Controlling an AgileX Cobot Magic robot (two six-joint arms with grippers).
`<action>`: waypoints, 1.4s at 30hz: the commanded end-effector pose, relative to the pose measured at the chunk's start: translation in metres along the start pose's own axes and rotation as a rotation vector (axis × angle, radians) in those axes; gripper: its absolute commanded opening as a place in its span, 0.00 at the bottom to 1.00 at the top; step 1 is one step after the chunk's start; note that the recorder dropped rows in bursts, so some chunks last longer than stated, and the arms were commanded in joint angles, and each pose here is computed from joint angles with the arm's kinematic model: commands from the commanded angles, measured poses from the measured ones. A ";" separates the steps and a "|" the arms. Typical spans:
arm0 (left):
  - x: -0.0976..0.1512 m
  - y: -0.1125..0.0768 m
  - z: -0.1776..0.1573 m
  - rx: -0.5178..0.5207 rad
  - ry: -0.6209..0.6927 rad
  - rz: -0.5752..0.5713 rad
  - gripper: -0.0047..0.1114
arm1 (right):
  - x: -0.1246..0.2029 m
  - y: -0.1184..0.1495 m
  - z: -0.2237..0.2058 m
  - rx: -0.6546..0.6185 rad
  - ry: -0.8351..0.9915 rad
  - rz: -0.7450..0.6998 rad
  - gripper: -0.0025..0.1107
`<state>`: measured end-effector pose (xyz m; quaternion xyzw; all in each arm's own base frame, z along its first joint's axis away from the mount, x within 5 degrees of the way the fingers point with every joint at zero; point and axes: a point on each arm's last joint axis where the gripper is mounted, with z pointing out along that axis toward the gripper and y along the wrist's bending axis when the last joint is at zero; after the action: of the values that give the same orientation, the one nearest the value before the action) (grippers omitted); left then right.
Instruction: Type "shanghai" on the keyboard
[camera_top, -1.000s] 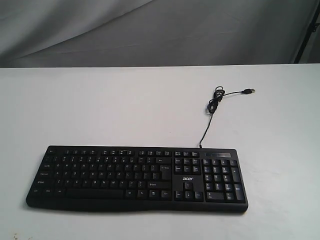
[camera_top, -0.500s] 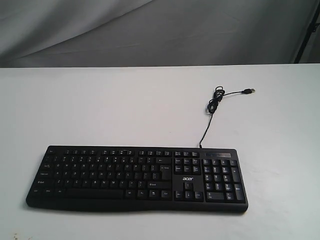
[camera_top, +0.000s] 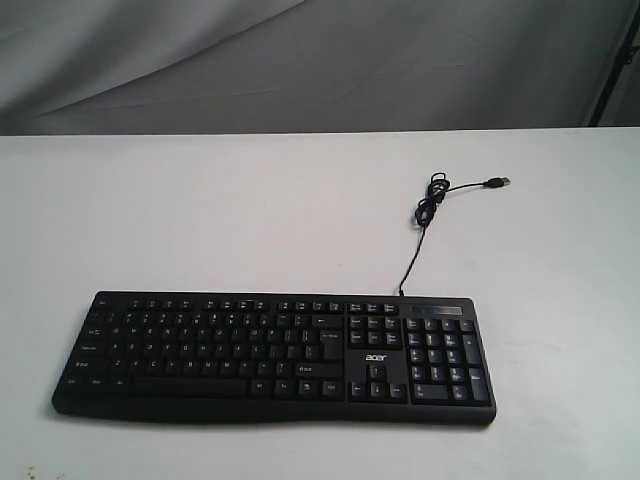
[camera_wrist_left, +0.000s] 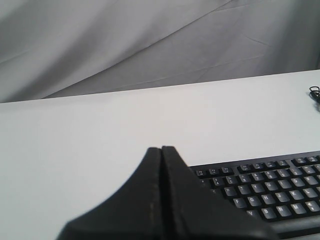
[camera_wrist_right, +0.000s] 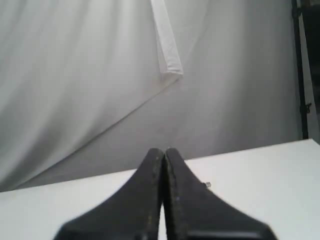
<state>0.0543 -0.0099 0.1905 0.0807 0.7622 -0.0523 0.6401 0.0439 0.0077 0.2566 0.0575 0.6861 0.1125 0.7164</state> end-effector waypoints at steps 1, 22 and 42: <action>0.001 0.000 0.000 0.004 -0.004 -0.001 0.04 | 0.017 -0.006 0.003 0.028 0.033 -0.020 0.02; 0.001 0.000 0.000 0.004 -0.004 -0.001 0.04 | 0.051 -0.020 0.008 0.085 0.139 -0.202 0.02; 0.001 0.000 0.000 0.004 -0.004 -0.001 0.04 | 0.071 -0.023 0.005 0.053 0.304 -0.253 0.02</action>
<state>0.0543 -0.0099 0.1905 0.0807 0.7622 -0.0523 0.6401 0.0537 0.0031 0.1836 -0.0226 0.7904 0.0175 0.6119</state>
